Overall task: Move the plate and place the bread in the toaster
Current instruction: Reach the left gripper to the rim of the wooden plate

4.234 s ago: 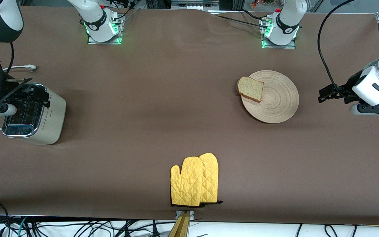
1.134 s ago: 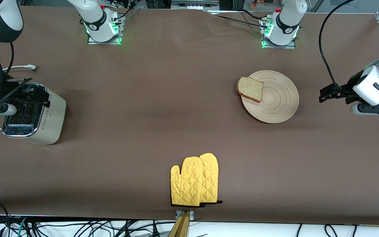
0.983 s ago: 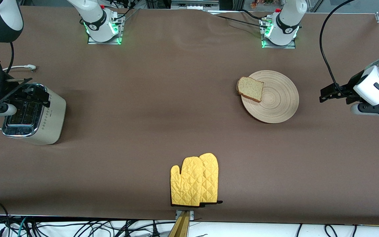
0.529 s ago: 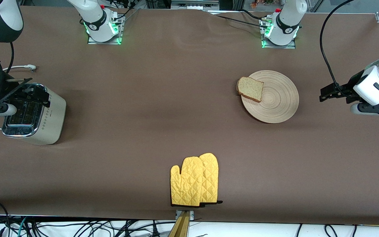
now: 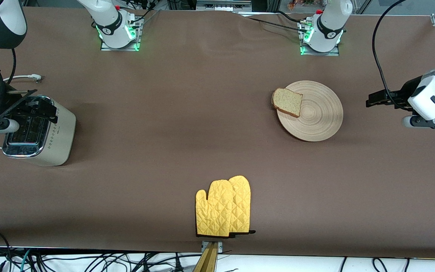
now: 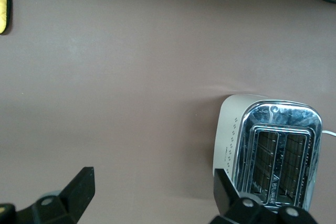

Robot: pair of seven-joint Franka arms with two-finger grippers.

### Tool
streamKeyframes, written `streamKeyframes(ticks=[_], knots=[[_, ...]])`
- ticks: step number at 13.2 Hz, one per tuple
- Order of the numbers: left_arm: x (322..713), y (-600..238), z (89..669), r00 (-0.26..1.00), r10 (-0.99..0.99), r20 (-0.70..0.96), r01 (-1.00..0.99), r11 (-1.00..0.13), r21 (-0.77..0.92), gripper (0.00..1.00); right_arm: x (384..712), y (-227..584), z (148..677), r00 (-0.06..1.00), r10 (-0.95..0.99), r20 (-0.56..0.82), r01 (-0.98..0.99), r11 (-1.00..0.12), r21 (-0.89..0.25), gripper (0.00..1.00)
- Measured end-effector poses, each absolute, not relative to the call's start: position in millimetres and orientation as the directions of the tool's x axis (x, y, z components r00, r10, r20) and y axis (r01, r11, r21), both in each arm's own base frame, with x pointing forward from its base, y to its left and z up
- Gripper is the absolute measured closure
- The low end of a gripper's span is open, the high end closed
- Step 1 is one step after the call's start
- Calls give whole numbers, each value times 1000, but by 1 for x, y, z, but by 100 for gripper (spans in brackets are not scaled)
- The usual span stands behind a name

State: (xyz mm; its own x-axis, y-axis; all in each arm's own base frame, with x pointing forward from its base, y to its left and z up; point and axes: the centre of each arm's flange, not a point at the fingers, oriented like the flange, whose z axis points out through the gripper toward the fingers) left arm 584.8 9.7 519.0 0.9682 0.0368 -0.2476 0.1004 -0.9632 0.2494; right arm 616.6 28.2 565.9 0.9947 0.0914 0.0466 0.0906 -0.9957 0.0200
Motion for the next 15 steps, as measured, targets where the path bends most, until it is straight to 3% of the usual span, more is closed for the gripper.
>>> streamKeyframes(ticks=[3, 7, 11, 15], knots=[[598, 73, 465, 959, 38, -281, 180, -846, 502, 0, 617, 28, 566, 995, 91, 47, 91, -996, 20, 0], [586, 159, 354, 976, -87, -199, 90, -671, 736, 0, 617, 28, 566, 995, 92, 47, 91, -996, 20, 0], [551, 200, 251, 979, -176, -107, -14, -577, 817, 0, 617, 28, 566, 995, 92, 47, 91, -996, 20, 0], [511, 197, 190, 983, -172, -70, -43, -575, 817, 7, 617, 28, 566, 995, 92, 47, 91, -996, 20, 0]])
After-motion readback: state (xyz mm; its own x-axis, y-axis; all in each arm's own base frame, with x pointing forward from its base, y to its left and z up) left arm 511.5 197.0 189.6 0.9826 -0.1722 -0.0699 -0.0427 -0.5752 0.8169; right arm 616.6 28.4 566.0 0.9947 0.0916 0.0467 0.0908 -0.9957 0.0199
